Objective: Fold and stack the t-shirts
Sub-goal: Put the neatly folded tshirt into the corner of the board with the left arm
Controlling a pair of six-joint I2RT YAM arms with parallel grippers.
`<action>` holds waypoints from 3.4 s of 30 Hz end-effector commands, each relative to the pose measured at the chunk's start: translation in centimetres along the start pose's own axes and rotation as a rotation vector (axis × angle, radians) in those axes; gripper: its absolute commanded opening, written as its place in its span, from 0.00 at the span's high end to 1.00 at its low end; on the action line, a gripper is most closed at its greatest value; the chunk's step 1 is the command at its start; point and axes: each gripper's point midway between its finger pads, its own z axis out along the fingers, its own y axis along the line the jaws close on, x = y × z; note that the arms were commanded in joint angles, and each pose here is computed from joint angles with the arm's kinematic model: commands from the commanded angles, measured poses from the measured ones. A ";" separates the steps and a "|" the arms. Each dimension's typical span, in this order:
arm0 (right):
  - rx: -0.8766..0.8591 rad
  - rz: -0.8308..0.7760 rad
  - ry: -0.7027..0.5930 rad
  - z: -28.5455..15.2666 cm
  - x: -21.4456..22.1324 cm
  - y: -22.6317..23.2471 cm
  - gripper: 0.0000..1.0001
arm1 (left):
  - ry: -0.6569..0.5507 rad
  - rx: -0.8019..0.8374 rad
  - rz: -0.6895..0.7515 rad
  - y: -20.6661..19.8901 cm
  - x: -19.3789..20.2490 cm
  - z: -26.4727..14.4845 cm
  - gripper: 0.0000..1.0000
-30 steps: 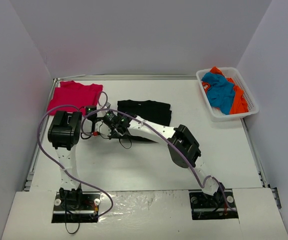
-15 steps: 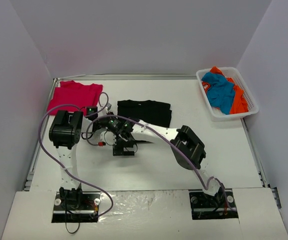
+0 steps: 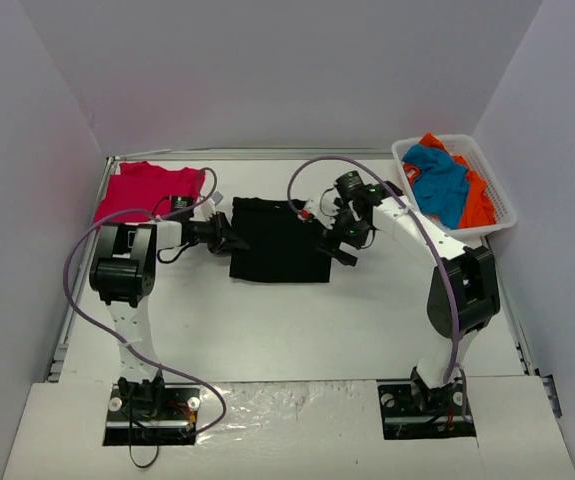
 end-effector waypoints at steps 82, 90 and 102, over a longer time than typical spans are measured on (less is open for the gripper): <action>-0.521 0.314 0.061 6.4 10.3 8.4 0.00 | -0.314 -1.362 0.659 -7.5 -20.7 -24.7 0.98; -0.527 0.319 0.087 6.8 10.8 8.6 0.00 | -0.344 -1.357 0.649 -7.7 -21.0 -26.0 0.98; -0.535 0.325 0.119 7.3 11.4 8.9 0.00 | -0.358 -1.369 0.640 -7.7 -21.0 -28.0 0.98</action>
